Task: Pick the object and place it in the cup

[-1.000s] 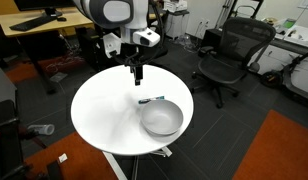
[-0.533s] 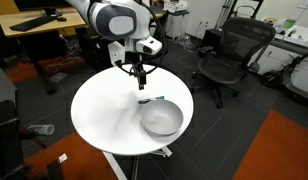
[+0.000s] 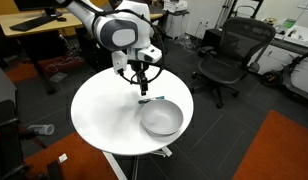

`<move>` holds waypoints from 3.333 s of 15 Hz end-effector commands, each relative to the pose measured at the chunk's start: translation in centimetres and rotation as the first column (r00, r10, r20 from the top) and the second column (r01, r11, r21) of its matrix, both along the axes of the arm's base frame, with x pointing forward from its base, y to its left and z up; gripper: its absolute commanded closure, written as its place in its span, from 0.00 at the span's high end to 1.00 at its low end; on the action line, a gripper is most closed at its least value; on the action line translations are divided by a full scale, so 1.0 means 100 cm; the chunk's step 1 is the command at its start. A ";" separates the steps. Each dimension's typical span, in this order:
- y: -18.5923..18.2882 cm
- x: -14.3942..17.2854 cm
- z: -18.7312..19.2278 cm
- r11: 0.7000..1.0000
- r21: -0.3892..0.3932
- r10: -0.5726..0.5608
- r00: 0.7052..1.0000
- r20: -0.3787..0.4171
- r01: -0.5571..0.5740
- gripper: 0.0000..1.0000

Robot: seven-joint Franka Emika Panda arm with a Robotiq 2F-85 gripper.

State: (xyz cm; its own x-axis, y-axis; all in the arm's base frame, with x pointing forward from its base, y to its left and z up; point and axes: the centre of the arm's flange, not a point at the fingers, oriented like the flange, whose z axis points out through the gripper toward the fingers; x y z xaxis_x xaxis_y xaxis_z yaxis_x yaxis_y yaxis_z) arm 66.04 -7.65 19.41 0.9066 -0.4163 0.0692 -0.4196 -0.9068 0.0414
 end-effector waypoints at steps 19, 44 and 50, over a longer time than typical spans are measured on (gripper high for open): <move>-0.027 0.051 -0.051 0.996 -0.017 -0.085 0.996 0.031 0.085 1.00; -0.028 0.045 -0.027 0.996 -0.011 -0.089 0.993 0.074 0.090 0.05; -0.032 0.033 0.024 0.994 0.004 -0.109 0.989 0.099 0.109 0.05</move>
